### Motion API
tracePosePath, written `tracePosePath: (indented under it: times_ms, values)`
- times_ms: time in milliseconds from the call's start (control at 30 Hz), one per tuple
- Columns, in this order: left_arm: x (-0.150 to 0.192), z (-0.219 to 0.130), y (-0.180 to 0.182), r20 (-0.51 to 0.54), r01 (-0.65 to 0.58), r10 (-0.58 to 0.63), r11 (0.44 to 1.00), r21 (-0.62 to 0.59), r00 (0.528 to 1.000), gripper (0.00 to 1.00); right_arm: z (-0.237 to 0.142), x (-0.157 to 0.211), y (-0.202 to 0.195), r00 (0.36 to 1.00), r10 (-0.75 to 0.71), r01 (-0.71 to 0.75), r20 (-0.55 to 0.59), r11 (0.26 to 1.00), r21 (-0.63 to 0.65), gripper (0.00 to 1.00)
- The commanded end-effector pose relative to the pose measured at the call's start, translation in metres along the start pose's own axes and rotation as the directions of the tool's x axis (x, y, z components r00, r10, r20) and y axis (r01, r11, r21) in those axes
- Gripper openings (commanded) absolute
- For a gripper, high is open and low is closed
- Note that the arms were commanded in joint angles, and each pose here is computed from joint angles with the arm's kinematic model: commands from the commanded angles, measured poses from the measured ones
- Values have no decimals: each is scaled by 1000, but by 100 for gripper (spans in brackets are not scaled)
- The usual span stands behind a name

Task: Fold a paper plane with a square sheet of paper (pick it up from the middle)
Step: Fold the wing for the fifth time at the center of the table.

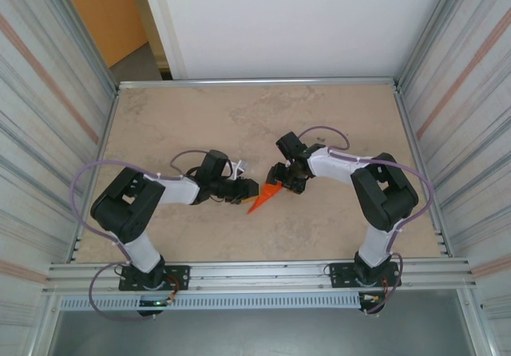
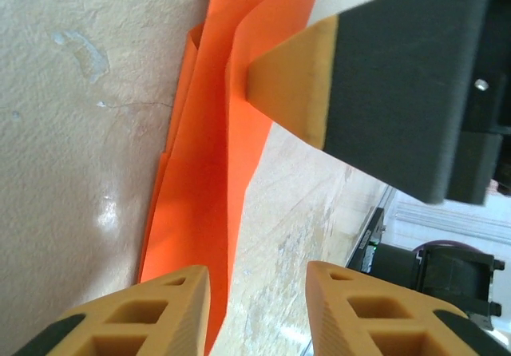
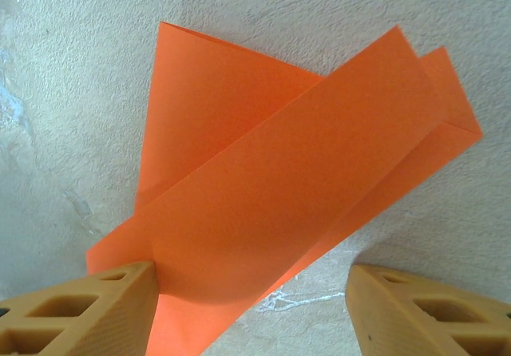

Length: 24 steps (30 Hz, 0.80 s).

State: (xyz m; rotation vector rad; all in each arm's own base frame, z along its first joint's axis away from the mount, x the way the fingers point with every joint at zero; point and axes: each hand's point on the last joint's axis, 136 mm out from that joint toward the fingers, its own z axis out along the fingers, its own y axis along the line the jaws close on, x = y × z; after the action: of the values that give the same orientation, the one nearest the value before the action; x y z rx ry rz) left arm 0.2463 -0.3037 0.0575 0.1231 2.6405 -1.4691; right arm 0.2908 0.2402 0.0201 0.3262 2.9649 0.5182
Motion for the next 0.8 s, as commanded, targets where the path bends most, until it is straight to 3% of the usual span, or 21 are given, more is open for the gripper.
tracePosePath:
  times_ms: [0,267,767]
  values:
    - [7,-11,12,5,-43,43,996,-82,999,41,41,14,-29,999,22,-18,-46,995,98,65]
    - [18,-8,16,-40,-93,87,981,-169,995,50,42,15,-29,998,25,-20,-53,995,99,64]
    - [28,5,21,-127,-133,107,966,-220,986,51,46,17,-29,997,41,-34,-71,994,103,63]
